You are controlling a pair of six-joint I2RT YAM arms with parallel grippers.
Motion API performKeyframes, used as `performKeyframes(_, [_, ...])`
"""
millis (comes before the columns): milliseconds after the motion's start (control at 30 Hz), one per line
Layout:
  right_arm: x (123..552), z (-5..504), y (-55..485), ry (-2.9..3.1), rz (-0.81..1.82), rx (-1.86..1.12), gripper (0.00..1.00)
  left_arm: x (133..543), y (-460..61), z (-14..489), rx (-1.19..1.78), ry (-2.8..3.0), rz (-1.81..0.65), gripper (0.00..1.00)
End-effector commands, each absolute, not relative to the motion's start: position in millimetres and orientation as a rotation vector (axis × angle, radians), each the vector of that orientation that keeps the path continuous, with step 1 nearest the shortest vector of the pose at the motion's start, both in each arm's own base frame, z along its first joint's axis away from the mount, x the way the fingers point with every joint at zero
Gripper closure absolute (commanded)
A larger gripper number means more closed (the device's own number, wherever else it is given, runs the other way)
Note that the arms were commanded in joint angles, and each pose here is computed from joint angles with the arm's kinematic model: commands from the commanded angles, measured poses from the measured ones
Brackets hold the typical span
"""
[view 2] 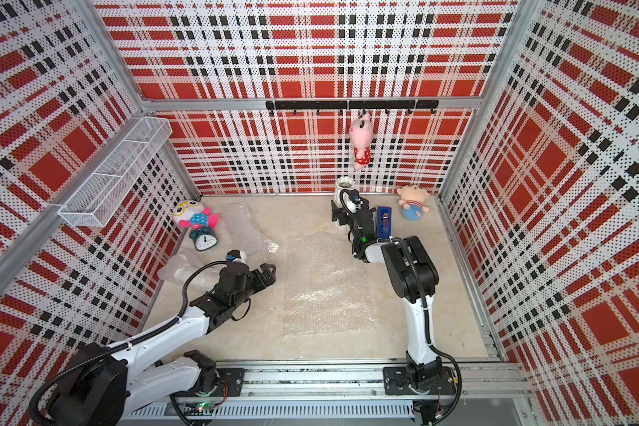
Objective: Wrap vases in bubble wrap
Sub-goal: Pick up the vase from the center of the board.
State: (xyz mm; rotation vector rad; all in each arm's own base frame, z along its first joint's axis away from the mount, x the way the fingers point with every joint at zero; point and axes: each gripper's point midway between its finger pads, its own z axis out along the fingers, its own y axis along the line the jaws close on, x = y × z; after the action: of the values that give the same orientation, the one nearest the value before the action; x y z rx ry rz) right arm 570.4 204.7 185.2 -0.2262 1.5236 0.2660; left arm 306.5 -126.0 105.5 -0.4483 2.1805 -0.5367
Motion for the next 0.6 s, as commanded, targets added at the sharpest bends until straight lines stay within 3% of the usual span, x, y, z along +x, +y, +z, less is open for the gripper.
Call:
performKeyframes(0, [578,187,198,1.491,0.247,-0.188,0.0,310,-125,108,-0.434,2.164,-0.539,0.02])
performKeyframes(233, [587,186,199,1.479,0.254,-0.157,0.05,310,-124,109,-0.435,2.163,-0.532,0.02])
performKeyframes(567, [586,200,205,1.432,0.269,-0.191,0.26,308,-121,110,-0.438,2.161,-0.527,0.02])
